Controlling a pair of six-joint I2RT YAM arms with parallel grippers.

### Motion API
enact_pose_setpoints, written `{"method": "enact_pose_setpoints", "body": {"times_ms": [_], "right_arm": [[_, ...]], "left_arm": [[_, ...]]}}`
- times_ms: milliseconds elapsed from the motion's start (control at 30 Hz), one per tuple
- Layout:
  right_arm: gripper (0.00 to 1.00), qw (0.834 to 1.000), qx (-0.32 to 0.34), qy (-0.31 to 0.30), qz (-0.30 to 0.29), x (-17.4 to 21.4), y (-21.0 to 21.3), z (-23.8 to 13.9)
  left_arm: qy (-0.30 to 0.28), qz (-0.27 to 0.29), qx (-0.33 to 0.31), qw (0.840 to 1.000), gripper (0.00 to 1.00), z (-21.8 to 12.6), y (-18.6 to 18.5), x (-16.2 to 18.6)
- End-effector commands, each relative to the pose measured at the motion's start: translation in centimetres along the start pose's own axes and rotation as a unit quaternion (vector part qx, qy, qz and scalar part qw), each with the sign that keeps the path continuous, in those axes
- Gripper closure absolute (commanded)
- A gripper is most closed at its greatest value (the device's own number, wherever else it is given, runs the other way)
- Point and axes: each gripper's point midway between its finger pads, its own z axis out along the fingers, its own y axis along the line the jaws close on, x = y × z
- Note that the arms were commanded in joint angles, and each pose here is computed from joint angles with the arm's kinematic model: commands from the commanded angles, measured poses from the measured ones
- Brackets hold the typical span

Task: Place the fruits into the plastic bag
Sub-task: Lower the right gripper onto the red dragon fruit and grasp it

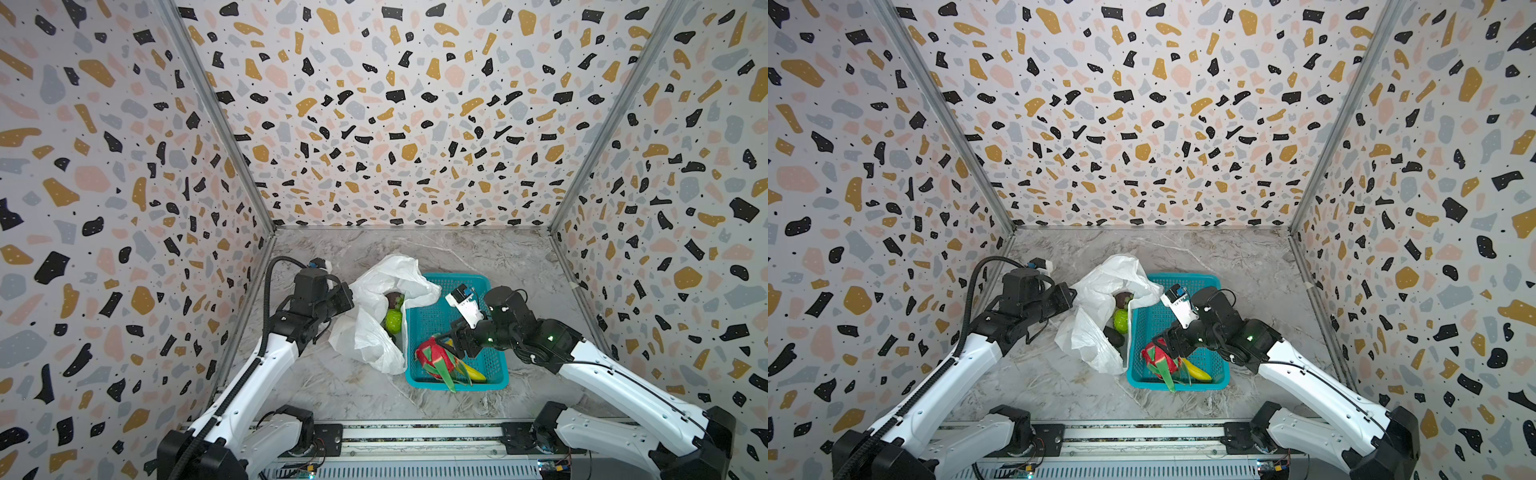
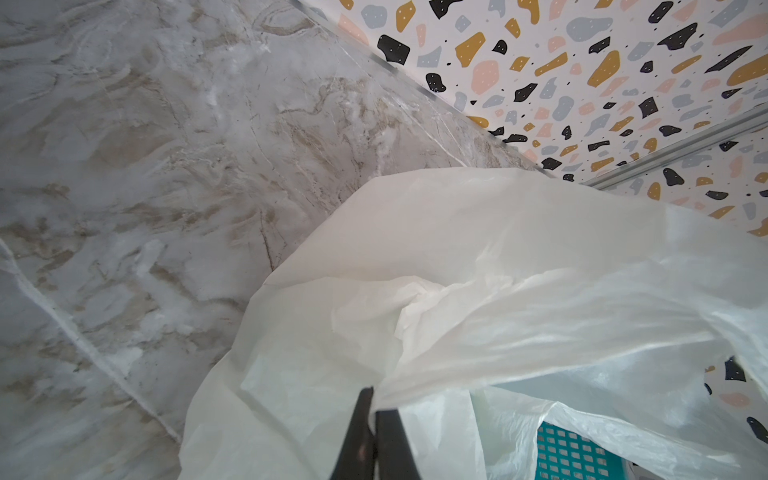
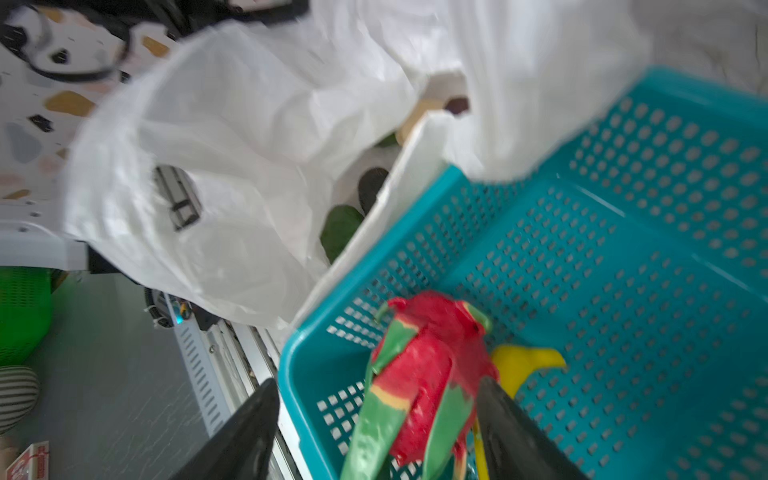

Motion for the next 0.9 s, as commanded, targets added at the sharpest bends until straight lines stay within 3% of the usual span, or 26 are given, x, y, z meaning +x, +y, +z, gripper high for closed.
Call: {"method": "enact_pose_setpoints", "body": {"times_ms": [0, 67, 100, 567, 867], "right_arm": [[0.18, 0.998, 0.048, 0.02, 0.046, 2.0, -2.1, 0.3], [0.13, 0.997, 0.053, 0.033, 0.054, 2.8, -2.5, 1.0], [0.01, 0.996, 0.054, 0.042, 0.056, 3.1, -2.7, 1.5], [0.01, 0.99, 0.052, 0.121, 0.039, 5.0, -2.4, 6.3], [0.01, 0.973, 0.111, 0.202, 0.032, 9.0, -3.8, 9.7]], "left_arm": [[-0.02, 0.002, 0.022, 1.0, 1.0, -0.4, -1.4, -1.7], [-0.02, 0.003, 0.023, 1.0, 1.0, -0.4, -1.5, -1.7], [-0.02, 0.004, 0.024, 1.0, 1.0, -0.4, -1.5, -1.7], [-0.019, 0.003, 0.021, 1.0, 1.0, -0.3, -1.2, -1.3], [-0.015, 0.005, 0.021, 1.0, 1.0, -0.1, -0.9, -0.9]]}}
